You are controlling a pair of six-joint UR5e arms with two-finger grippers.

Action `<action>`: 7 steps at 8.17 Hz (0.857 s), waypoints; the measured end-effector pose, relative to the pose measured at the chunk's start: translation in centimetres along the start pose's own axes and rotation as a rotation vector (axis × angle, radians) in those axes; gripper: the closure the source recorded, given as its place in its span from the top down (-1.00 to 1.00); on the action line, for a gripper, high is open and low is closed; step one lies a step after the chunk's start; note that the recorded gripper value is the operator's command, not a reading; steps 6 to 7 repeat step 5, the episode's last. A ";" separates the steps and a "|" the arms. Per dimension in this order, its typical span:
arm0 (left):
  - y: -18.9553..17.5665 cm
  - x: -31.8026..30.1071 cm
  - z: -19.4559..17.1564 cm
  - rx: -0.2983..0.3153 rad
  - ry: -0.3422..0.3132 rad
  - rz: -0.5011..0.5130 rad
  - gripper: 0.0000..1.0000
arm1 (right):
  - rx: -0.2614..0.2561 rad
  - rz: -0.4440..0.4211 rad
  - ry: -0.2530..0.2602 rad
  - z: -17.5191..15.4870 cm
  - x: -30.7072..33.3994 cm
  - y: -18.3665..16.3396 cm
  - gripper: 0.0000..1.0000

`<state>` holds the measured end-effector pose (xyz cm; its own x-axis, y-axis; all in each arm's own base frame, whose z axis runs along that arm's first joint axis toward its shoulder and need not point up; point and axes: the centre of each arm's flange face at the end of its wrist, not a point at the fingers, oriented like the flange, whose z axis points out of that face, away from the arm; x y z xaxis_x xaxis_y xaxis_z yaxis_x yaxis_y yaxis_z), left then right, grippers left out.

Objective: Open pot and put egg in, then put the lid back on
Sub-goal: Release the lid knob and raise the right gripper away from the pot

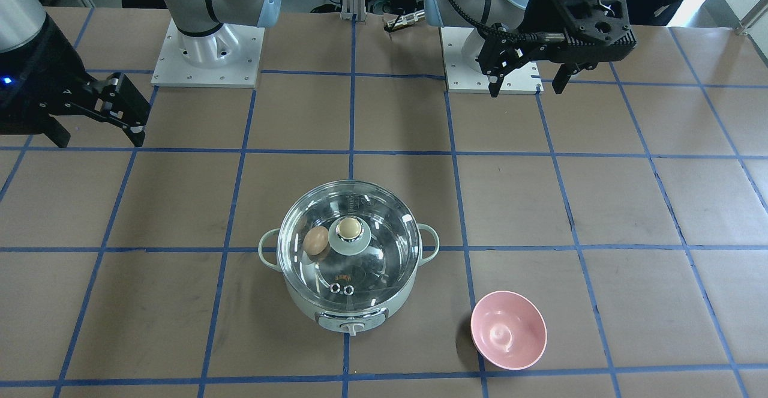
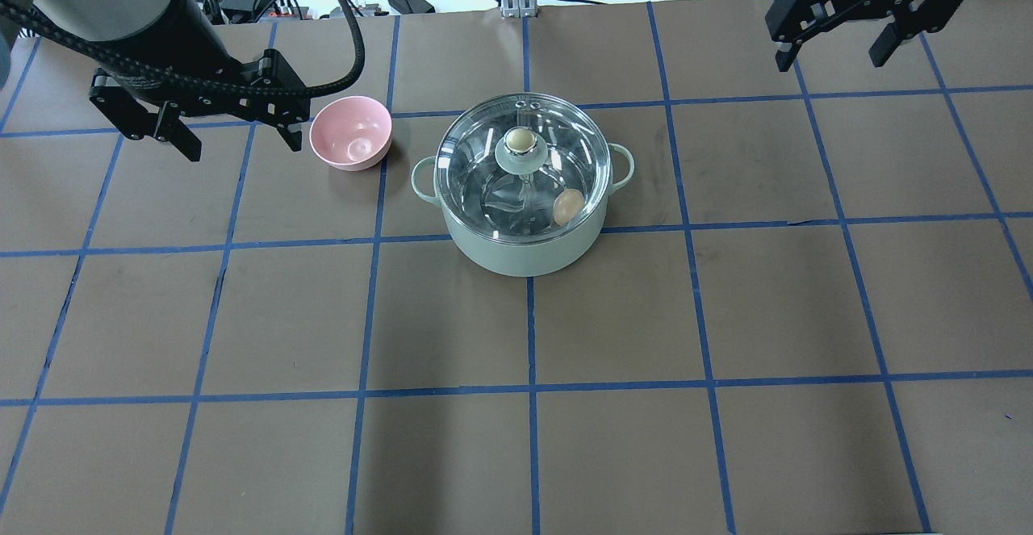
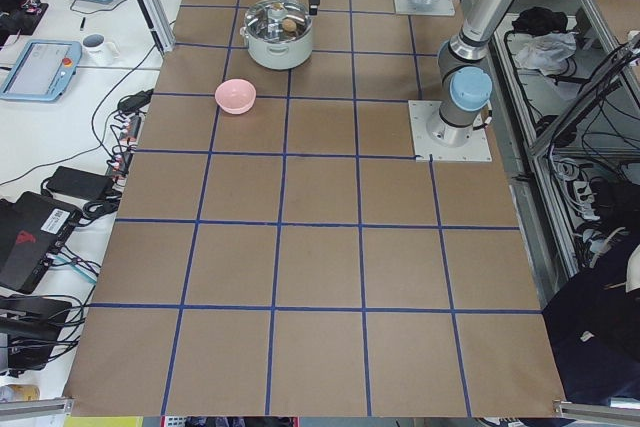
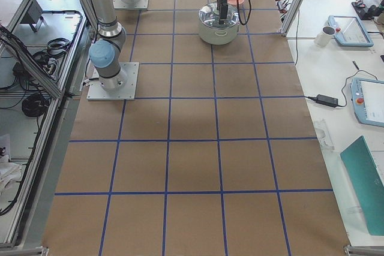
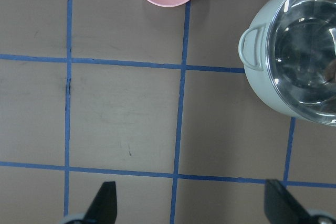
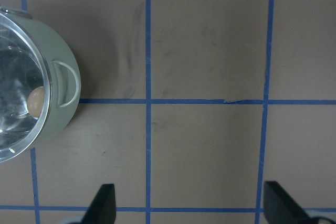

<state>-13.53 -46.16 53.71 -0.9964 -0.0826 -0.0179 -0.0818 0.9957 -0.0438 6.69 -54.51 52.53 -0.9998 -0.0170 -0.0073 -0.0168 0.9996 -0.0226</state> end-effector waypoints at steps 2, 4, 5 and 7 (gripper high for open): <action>0.0 0.0 0.0 0.000 0.000 0.000 1.00 | -0.007 0.018 0.008 -0.2 1.0 0.2 1.00; 0.0 0.0 0.0 0.000 0.000 0.001 1.00 | -0.011 0.020 0.010 0.0 1.2 0.3 1.00; 0.0 0.0 0.0 0.000 0.000 0.001 1.00 | -0.015 0.020 0.011 0.2 1.2 0.4 1.00; 0.0 0.0 0.0 0.000 0.000 0.001 1.00 | -0.015 0.020 0.011 0.2 1.2 0.4 1.00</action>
